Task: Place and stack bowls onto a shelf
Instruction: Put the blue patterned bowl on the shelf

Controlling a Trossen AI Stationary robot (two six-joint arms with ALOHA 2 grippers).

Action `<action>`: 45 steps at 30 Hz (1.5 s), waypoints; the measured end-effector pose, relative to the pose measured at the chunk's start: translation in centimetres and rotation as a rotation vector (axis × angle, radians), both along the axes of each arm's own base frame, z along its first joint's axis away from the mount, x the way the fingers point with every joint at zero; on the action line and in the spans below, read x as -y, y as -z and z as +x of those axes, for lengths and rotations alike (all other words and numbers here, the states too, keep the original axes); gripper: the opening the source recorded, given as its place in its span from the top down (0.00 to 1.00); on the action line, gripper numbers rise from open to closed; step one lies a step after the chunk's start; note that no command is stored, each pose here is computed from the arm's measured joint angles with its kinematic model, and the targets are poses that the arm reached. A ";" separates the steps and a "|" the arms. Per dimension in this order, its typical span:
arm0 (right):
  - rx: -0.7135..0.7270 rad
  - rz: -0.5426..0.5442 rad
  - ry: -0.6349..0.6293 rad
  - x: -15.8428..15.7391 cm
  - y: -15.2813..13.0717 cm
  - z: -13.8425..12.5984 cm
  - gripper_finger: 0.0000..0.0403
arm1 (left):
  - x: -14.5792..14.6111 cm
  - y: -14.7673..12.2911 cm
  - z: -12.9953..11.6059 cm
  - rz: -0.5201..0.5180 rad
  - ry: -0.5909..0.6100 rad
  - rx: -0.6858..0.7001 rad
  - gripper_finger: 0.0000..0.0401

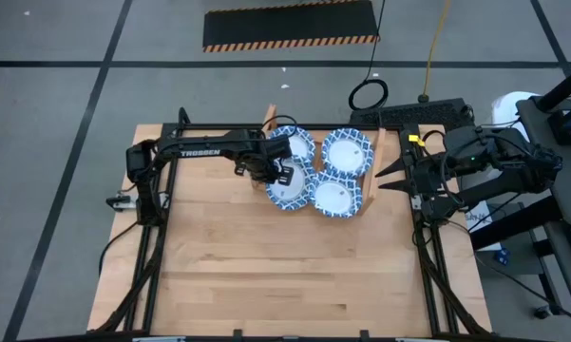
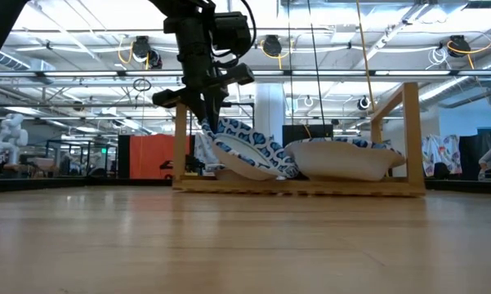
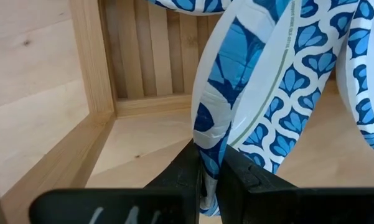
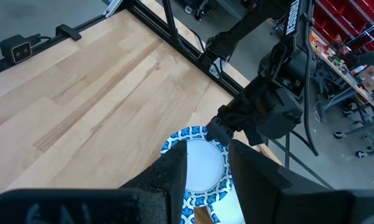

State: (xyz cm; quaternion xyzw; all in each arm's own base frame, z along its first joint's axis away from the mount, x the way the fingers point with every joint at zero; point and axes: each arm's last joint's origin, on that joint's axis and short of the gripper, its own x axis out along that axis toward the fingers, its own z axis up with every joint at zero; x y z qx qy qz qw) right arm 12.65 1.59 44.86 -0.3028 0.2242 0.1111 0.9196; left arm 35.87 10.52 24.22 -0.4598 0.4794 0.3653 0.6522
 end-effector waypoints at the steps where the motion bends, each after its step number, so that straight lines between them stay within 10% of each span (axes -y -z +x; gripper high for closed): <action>1: 0.000 0.000 0.000 0.0 0.0 0.0 0.72 | 0.0 0.0 0.0 -0.001 0.007 0.001 0.91; 45: 0.004 0.001 0.000 0.0 0.0 0.0 0.72 | -0.3 0.1 -0.3 -0.027 0.074 -0.009 0.97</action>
